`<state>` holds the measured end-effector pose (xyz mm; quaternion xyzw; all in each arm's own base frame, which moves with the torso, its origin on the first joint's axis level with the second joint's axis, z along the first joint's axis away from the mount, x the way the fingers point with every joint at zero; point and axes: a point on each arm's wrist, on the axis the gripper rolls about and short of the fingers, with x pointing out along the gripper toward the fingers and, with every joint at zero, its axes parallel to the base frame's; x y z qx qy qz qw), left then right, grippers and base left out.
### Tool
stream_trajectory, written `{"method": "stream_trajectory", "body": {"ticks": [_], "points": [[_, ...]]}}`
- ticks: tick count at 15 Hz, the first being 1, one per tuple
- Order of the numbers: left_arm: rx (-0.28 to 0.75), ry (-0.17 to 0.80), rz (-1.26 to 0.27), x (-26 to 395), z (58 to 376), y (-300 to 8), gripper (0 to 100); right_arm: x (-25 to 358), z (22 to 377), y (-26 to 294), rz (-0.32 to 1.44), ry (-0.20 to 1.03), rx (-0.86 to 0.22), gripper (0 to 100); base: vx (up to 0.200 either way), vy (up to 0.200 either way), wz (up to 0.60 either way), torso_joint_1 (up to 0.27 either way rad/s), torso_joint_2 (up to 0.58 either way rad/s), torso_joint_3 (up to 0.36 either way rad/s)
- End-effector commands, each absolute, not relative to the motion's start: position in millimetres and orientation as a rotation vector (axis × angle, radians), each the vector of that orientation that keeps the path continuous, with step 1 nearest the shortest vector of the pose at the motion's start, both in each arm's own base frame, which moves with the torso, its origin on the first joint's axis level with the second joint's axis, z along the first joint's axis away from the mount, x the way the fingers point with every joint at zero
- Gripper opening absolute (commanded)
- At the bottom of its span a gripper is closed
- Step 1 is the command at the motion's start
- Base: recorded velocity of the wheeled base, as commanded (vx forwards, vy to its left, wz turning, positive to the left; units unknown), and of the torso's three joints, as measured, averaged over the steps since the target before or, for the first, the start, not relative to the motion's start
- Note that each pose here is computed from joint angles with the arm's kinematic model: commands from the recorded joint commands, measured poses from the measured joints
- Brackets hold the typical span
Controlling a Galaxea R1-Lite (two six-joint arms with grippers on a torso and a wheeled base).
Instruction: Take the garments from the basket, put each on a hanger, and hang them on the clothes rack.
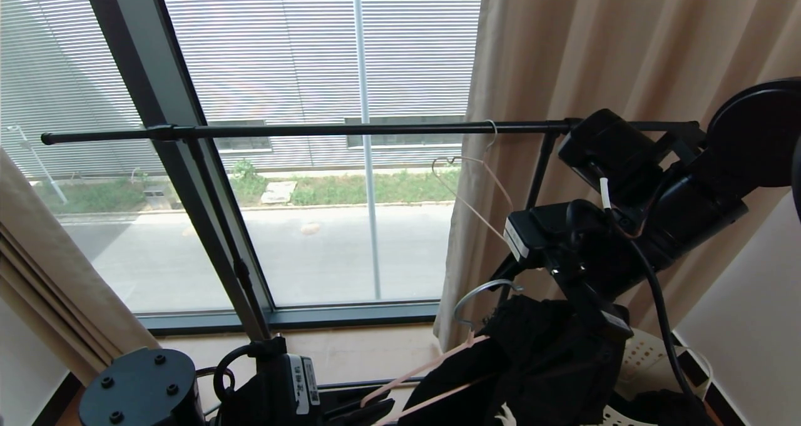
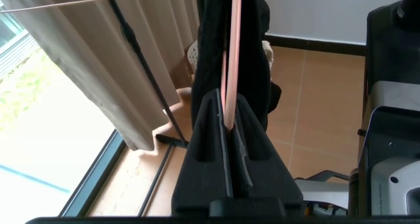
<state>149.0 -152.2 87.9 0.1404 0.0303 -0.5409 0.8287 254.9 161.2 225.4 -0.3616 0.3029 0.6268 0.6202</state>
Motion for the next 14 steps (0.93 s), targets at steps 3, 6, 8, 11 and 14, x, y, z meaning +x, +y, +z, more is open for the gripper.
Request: {"method": "stream_trajectory", "body": {"ticks": [3,6,8,11,14], "points": [[0.296,0.063,-1.148,149.3,88.1,-152.9,0,253.1,220.8,160.7,1.447,0.715,-0.829,0,0.000,0.000,0.00,0.000,0.00,0.000],[0.297,0.065,-1.148,149.4,87.8,-153.0,0,251.6,217.7,161.4,1.455,0.727,-0.831,0,0.000,0.000,0.00,0.000,0.00,0.000],[0.297,0.065,-1.148,149.4,87.8,-153.0,0,251.5,218.6,161.3,1.454,0.722,-0.832,0,0.000,0.000,0.00,0.000,0.00,0.000],[0.295,0.063,-1.145,152.0,87.8,-154.9,0,251.2,219.0,161.1,1.453,0.721,-0.832,0,0.000,0.000,0.00,0.000,0.00,0.000],[0.295,0.060,-1.137,152.3,88.3,-155.0,0,250.1,220.0,160.5,1.453,0.718,-0.833,0,0.000,0.000,0.00,0.000,0.00,0.000]]}}
